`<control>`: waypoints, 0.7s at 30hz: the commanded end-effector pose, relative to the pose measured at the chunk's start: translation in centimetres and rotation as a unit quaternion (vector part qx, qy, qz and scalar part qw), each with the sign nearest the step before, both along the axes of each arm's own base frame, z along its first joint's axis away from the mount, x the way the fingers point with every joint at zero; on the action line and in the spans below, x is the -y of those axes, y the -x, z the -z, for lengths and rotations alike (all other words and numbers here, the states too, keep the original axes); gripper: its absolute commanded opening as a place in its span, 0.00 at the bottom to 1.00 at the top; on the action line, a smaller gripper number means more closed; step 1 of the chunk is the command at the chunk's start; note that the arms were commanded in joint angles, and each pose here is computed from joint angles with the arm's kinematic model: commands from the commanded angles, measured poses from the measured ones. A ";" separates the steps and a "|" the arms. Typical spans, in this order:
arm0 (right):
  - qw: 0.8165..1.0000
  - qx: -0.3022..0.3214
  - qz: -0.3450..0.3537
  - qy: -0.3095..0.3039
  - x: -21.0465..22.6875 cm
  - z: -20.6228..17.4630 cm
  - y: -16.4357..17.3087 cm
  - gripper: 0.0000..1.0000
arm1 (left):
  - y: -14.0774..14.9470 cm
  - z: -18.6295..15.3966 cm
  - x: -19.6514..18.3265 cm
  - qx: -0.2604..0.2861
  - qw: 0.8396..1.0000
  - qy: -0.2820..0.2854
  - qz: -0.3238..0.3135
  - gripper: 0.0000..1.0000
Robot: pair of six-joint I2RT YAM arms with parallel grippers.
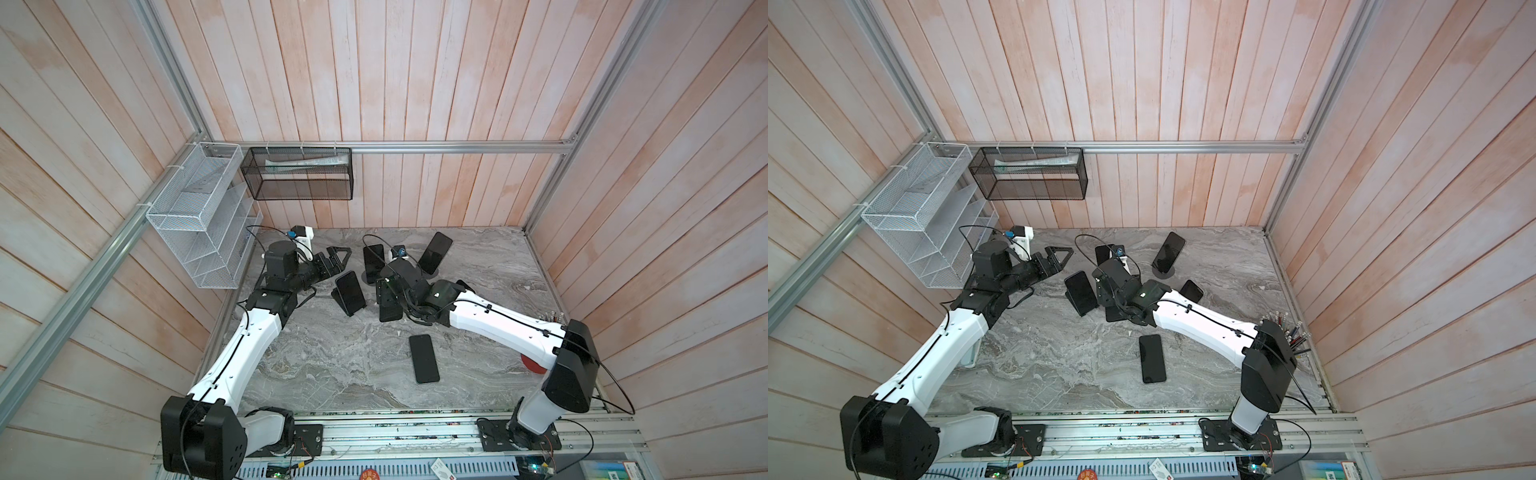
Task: Remove the phone from the phone stand
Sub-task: Place the phone at the bottom-center of the table.
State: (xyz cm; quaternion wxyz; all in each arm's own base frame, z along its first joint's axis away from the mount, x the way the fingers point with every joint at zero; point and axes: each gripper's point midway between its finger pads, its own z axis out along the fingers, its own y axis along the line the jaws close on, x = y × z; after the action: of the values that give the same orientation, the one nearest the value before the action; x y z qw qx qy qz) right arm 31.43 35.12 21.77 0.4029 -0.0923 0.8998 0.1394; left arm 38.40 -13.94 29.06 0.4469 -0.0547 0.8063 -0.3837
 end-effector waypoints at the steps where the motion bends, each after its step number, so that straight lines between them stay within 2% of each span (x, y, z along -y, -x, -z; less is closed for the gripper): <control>1: 1.000 -0.024 0.006 -0.006 -0.6 0.8 1.1 0.68 | 0.2 -2.2 -0.6 0.033 0.999 -0.007 -0.010 0.98; 13: 0.993 -0.120 -0.018 0.005 -1.5 7.2 6.1 0.68 | 0.5 -2.5 -0.4 0.035 0.999 0.008 -0.001 0.98; 21: 0.987 -0.162 -0.009 0.023 -0.6 10.3 8.0 0.68 | 0.7 -2.8 -0.1 0.036 0.999 0.015 0.006 0.98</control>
State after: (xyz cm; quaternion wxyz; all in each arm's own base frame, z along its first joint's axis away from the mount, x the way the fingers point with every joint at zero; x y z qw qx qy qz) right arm 24.20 35.72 12.43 0.2648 -0.0999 0.9497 0.1342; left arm 38.17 -13.76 29.90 0.4550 -0.0536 0.7993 -0.3888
